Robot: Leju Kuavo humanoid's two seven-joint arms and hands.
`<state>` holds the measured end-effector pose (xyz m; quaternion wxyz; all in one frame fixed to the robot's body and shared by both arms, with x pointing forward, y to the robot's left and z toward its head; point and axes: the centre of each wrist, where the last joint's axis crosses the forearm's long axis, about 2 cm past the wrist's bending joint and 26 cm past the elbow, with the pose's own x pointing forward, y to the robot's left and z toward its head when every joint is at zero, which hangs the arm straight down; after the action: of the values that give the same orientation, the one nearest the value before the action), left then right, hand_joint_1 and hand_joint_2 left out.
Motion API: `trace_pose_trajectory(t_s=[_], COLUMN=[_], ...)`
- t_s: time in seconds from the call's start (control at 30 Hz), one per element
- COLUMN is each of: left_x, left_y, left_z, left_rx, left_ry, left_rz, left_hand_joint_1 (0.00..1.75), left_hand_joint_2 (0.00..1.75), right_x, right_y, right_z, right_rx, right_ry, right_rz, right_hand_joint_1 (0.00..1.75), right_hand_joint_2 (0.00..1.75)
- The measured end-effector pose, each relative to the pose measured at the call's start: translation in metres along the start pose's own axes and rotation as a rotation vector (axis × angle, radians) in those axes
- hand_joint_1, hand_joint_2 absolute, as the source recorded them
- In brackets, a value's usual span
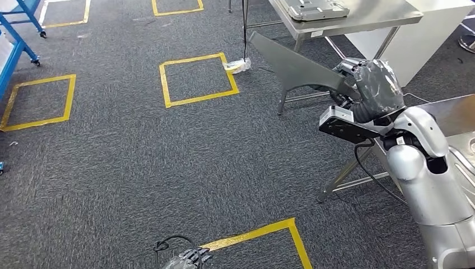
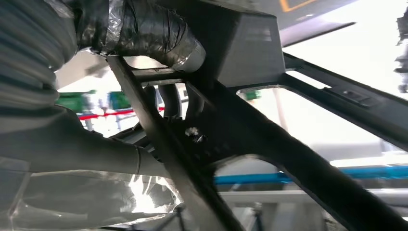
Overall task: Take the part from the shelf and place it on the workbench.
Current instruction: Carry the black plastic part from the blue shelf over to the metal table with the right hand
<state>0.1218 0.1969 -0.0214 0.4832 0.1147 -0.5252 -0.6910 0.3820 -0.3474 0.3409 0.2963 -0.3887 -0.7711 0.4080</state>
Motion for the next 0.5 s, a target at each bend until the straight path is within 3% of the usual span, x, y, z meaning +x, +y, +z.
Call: trace_pose_trajectory(t_s=[0.5], left_x=[-0.002], left_y=[-0.016], left_z=[0.026], left_rx=[0.054], left_ry=[-0.016], left_rz=[-0.053], left_hand_joint_1=[0.0], left_hand_joint_2=[1.75], right_x=[-0.015], right_y=[0.007], right_z=[0.002], right_rx=[0.045], right_ry=[0.064], right_rz=[0.077], right_hand_joint_1=[1.75], right_hand_joint_2=[1.75])
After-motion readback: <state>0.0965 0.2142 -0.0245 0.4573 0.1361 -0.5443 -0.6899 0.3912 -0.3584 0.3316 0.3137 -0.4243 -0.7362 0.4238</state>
